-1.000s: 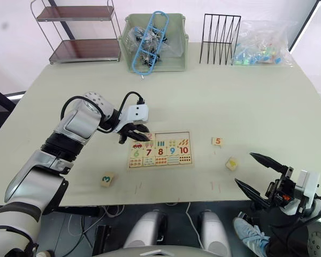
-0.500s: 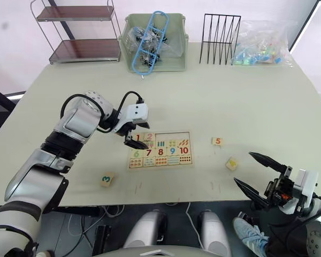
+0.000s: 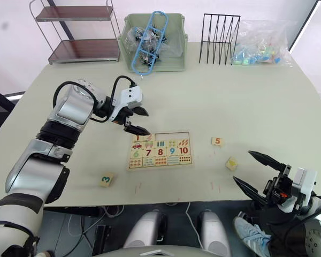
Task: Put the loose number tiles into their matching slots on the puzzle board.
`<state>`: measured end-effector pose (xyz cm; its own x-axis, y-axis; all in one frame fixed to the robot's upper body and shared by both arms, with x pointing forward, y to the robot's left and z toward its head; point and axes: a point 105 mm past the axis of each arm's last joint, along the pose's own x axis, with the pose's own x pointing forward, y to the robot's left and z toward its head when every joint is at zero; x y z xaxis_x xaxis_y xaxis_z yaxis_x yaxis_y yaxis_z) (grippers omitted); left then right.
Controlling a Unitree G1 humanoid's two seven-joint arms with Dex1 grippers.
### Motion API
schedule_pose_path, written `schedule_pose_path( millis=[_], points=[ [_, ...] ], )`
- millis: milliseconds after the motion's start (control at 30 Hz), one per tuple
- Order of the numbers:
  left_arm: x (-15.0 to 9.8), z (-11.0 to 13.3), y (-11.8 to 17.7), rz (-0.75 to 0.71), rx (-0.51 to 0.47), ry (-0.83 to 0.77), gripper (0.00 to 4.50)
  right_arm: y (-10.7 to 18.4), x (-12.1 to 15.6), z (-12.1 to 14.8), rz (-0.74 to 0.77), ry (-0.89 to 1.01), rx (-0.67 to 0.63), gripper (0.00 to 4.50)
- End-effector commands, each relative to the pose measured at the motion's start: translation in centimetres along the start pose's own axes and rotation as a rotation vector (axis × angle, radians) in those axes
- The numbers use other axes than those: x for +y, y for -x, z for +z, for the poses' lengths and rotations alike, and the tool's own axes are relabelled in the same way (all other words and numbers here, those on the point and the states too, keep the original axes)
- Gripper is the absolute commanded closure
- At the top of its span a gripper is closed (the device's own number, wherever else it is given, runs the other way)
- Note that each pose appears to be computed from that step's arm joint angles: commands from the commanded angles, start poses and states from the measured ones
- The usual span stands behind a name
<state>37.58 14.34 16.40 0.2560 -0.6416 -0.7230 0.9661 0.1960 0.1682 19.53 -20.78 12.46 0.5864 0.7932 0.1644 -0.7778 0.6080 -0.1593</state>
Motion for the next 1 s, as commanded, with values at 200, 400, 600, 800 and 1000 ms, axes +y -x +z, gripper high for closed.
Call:
schedule_pose_path(
  millis=[200, 400, 600, 800, 1000],
  points=[
    [0.7, -0.4, 0.1, 0.048, -0.076, 0.003, 3.74, -0.2, 0.0, 0.8, 0.012, 0.030, -0.011, 0.00],
    [0.6, -1.7, 0.1, 0.037, -0.044, 0.002, 4.45, -0.2, 0.0, 0.9, 0.011, 0.033, -0.009, 0.00],
    [-0.3, -2.5, 0.1, -0.013, -0.012, 0.001, 4.45, -0.3, 0.0, 1.0, 0.014, 0.033, -0.009, 0.00],
    [-0.9, -3.0, 0.2, -0.045, 0.013, 0.003, 4.45, -0.2, 0.0, 1.0, 0.016, 0.032, -0.008, 0.00],
    [-1.1, -3.4, 0.1, -0.060, 0.030, 0.000, 4.45, -0.2, 0.0, 0.9, 0.015, 0.032, -0.009, 0.00]
  ],
)
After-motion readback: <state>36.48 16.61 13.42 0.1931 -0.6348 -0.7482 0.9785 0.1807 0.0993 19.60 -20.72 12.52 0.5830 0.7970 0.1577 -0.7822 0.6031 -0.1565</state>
